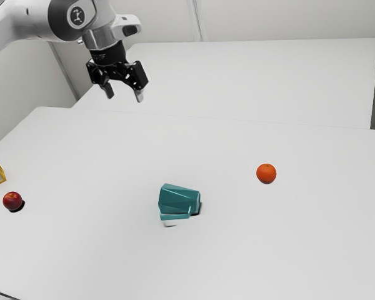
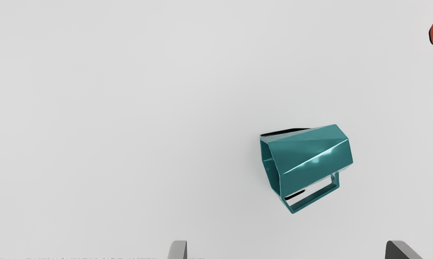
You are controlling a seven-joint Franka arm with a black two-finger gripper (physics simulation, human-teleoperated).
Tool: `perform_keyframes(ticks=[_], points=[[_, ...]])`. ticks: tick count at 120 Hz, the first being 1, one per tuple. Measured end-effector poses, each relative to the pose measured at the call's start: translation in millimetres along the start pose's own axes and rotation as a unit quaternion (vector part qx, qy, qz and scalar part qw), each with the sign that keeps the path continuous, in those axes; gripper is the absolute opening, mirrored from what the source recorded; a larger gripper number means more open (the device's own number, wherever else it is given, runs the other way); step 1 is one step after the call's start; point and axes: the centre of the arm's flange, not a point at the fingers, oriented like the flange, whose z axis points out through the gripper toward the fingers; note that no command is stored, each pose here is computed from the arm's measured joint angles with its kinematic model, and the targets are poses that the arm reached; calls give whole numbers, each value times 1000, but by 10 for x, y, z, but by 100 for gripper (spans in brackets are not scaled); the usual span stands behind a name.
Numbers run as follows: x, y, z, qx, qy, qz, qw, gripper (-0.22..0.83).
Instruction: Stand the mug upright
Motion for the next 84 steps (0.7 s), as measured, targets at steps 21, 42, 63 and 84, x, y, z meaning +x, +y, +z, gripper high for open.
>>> perform_keyframes(ticks=[21,42,63,84], points=[[-15,-89,19,2,-9,-9,1000,62],[-97,-116,56,-7,-27,-14,1000,62],[-280,-83,173,-42,-50,-23,998,62],[-587,-34,524,-82,-96,-38,991,62]])
